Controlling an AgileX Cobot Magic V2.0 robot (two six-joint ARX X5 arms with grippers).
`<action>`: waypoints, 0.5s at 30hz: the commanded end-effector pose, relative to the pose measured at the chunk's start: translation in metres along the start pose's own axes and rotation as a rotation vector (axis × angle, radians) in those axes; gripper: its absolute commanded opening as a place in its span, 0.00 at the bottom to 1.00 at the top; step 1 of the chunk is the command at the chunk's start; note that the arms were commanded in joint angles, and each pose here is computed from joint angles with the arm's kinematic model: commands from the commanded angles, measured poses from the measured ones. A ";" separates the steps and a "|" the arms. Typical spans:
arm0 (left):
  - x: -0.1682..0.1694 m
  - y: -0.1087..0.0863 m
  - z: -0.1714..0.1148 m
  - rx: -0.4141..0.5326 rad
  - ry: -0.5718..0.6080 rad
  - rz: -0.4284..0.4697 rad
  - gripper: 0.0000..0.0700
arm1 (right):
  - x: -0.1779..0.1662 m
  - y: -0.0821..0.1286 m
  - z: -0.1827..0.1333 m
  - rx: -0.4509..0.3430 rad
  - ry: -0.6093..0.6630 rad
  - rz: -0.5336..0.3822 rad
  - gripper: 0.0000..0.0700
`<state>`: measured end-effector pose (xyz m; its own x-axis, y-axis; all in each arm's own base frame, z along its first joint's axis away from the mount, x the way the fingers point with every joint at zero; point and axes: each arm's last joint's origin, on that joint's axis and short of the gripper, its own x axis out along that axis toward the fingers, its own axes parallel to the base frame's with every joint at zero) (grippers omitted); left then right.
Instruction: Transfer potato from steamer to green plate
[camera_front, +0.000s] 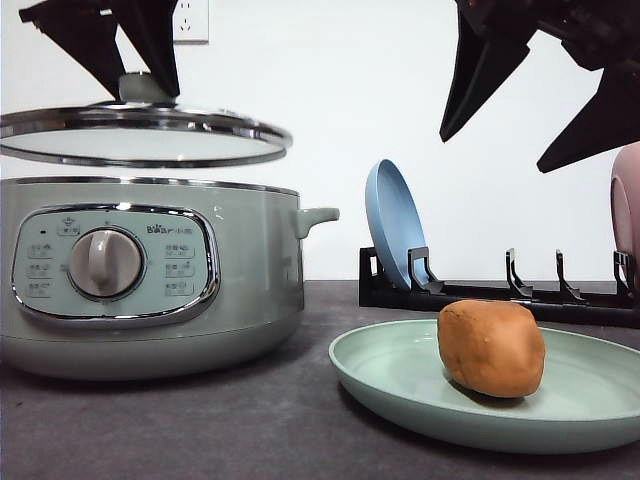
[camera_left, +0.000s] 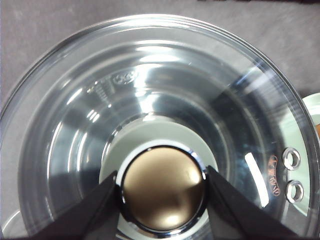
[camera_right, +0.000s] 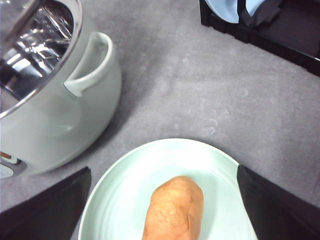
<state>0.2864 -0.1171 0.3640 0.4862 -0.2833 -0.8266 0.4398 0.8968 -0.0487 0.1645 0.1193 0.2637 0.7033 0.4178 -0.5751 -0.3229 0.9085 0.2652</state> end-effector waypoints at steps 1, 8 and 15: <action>0.000 -0.002 0.009 0.012 -0.043 -0.009 0.01 | -0.001 0.003 0.004 -0.012 -0.011 -0.002 0.85; 0.008 -0.002 0.010 0.015 -0.028 -0.010 0.01 | -0.001 0.002 0.003 -0.017 -0.011 -0.017 0.85; 0.008 -0.002 0.011 0.015 -0.030 -0.008 0.01 | -0.001 0.002 0.003 -0.017 -0.009 -0.018 0.85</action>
<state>0.2954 -0.1215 0.3535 0.4622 -0.2748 -0.8431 0.4404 0.8964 -0.0507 0.1642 0.1183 0.2627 0.7087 0.3954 -0.5843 -0.3069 0.9185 0.2494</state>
